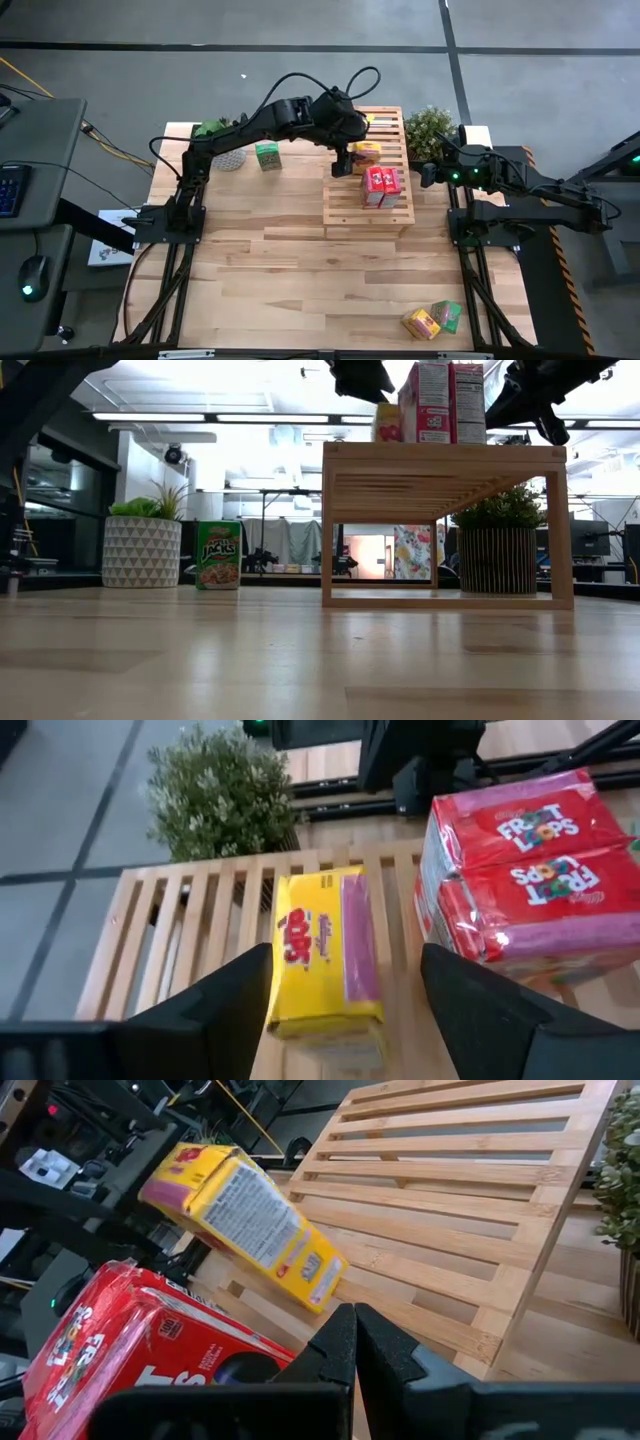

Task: Stack cereal on shelf
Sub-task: Put the top yellow cereal box on the shelf

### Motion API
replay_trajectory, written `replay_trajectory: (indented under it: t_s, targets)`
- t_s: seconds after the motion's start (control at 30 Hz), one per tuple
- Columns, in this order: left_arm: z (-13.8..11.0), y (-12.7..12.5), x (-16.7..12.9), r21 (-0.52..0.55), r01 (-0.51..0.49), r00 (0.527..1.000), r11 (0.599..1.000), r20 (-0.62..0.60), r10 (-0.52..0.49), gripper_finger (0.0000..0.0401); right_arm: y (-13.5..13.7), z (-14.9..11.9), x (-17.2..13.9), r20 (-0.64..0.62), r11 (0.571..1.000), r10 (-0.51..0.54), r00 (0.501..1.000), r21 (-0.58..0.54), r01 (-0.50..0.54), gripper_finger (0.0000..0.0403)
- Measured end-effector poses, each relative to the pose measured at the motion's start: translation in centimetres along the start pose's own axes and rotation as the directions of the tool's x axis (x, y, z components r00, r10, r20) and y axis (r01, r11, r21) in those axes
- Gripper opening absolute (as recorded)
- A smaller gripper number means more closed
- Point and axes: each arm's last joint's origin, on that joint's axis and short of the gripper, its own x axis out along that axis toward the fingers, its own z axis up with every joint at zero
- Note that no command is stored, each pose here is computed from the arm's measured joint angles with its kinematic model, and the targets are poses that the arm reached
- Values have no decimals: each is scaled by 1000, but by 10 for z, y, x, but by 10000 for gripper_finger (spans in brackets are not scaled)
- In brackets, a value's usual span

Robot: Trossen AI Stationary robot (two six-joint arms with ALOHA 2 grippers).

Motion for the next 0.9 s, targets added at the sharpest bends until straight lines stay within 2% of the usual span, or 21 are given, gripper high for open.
replay_trajectory:
  t_s: [0.1, 0.23, 0.33, 0.43, 0.57, 0.6, 0.73, 0.9]
  targets:
    - [1, 4, -8, 1, -28, 1000, 1000, 3, 28, 246, 0, 0, 0, 0, 1000, 0, 1000, 0, 0, 0]
    - [2, 15, -36, -25, -69, 997, 997, 31, 70, 239, 0, 0, 0, 5, 1000, -5, 1000, 0, 5, 0]
    - [-1, 28, -56, -73, -98, 994, 993, 36, 101, 216, 0, 0, 0, 6, 1000, -5, 1000, 0, 5, 0]
    - [-7, 43, -72, -153, -85, 995, 985, 43, 93, 158, 0, 0, 0, 10, 1000, -10, 1000, 0, 10, 0]
    - [-22, 57, -75, -234, -14, 998, 972, 52, 27, 35, 0, 2, 0, 36, 1000, -14, 999, 5, 14, 0]
    - [-27, 59, -72, -248, -1, 999, 969, 50, 14, 18, 1, 3, 0, 52, 1000, -11, 999, 9, 11, 0]
    - [-45, 54, -64, -301, 3, 996, 954, 89, 25, 7, 8, 11, 3, 120, 999, 52, 991, 10, -53, 0]
    - [-73, 40, -68, -379, 19, 959, 925, 269, 90, 2, 13, 24, 21, 107, 986, 141, 984, 73, -149, 0]
